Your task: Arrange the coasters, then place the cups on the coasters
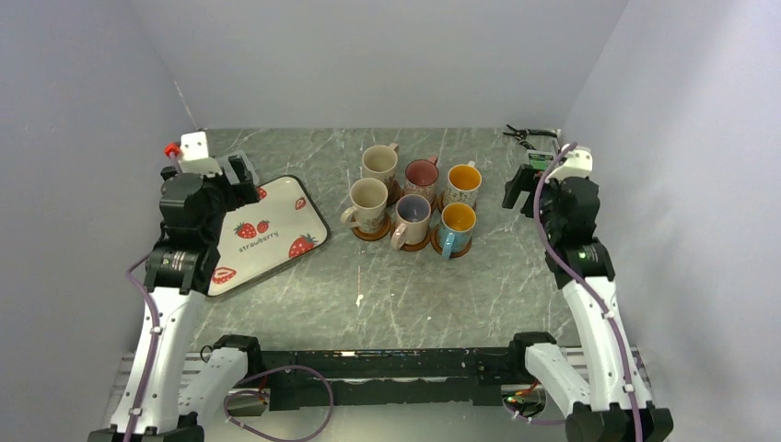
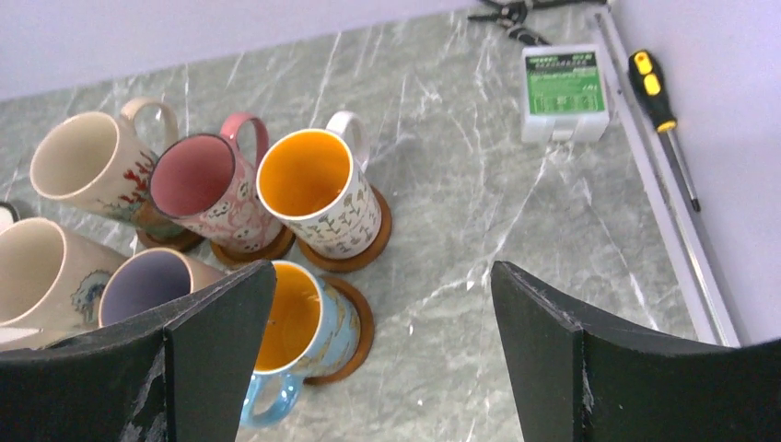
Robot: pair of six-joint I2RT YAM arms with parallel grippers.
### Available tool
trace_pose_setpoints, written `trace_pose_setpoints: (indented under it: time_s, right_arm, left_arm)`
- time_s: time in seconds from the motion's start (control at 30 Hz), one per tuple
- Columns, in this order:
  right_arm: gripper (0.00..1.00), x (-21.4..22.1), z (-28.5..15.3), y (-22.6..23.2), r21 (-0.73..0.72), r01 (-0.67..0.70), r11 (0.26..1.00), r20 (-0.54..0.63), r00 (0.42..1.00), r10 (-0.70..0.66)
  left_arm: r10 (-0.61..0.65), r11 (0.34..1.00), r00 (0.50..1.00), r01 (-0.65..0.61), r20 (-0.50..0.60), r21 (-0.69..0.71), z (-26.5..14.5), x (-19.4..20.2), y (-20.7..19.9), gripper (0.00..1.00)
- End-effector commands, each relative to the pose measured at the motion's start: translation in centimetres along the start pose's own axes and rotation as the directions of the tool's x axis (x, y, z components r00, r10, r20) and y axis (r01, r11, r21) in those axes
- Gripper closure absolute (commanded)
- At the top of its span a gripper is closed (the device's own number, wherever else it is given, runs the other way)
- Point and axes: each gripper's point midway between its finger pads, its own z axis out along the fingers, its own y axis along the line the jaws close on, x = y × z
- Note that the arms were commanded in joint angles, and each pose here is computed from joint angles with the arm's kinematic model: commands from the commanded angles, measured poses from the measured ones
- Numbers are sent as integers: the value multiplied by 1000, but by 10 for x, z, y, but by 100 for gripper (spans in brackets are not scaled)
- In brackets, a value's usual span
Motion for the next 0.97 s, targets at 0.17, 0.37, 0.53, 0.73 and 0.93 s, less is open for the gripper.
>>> trace_pose_setpoints:
  time_s: [0.17,0.37,0.53,0.73,0.93]
  right_arm:
    - [8,-22,-18,-7,5,24,1000,297,954,-25]
    - [0,-26,-31,-2,-34,38,999,347,938,-24]
    - [0,-28,-31,-3,-23,22,999,342,940,-13]
    - [0,-30,-34,-6,-13,17,1000,367,930,-10]
    - [0,-33,-37,-8,2,12,1000,374,928,-12]
  left_arm:
    - [22,999,978,-14,206,-40,-9,-24,13,6]
    - [19,998,981,-6,192,-69,-10,-15,19,6]
    - [14,998,983,-1,185,-69,-9,-12,19,6]
    - [16,997,981,-1,192,-79,-11,-13,21,6]
    - [17,997,981,-3,193,-72,-11,-13,20,6]
